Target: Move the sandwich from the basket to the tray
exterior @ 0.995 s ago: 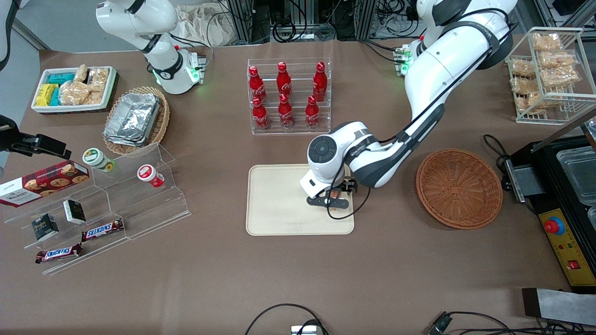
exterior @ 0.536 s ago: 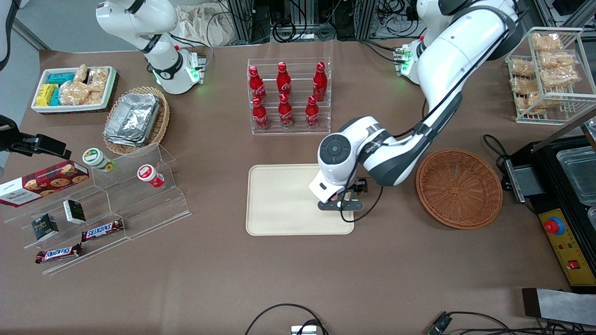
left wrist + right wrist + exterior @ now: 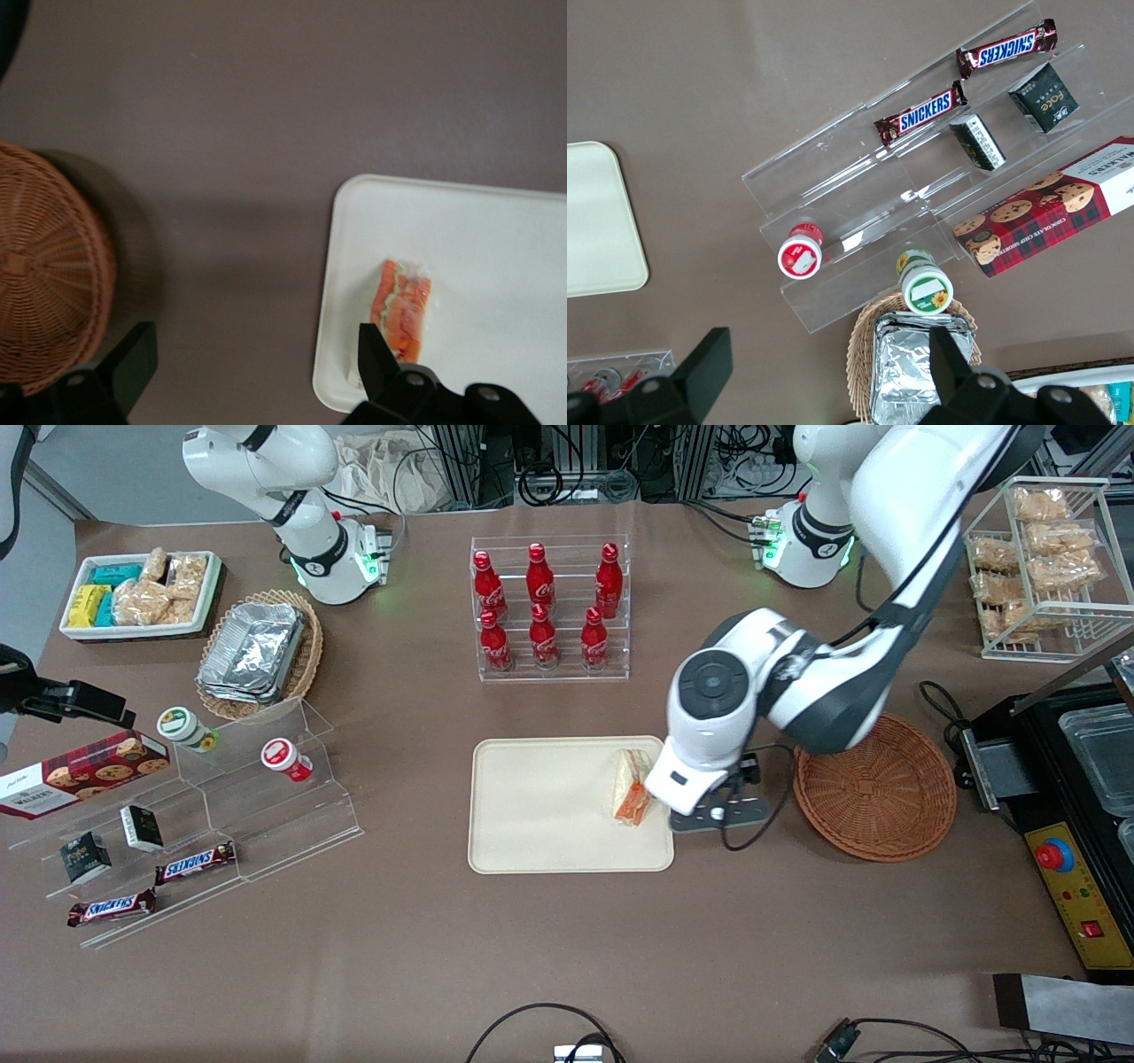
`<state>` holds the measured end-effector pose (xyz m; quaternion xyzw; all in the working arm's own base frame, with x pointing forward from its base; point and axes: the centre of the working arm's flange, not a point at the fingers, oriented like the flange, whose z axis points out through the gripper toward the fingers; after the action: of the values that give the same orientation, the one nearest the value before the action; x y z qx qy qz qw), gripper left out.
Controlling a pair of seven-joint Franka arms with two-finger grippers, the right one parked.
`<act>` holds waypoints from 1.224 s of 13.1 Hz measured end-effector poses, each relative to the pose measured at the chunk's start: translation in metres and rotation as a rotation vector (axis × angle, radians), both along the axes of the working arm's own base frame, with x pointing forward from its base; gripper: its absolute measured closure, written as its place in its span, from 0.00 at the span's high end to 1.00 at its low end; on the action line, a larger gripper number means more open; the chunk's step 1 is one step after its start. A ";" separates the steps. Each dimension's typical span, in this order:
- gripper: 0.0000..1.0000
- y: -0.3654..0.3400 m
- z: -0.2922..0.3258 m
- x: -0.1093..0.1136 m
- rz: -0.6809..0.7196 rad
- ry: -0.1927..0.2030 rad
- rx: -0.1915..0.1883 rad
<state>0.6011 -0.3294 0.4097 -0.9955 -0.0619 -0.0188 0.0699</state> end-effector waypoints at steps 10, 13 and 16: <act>1.00 0.100 0.068 0.020 -0.065 0.029 -0.029; 1.00 0.148 0.096 0.015 -0.116 0.035 -0.024; 1.00 0.177 0.111 0.004 -0.162 0.038 -0.009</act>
<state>0.6055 -0.1527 0.5210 -0.9977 0.0202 -0.0053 0.0650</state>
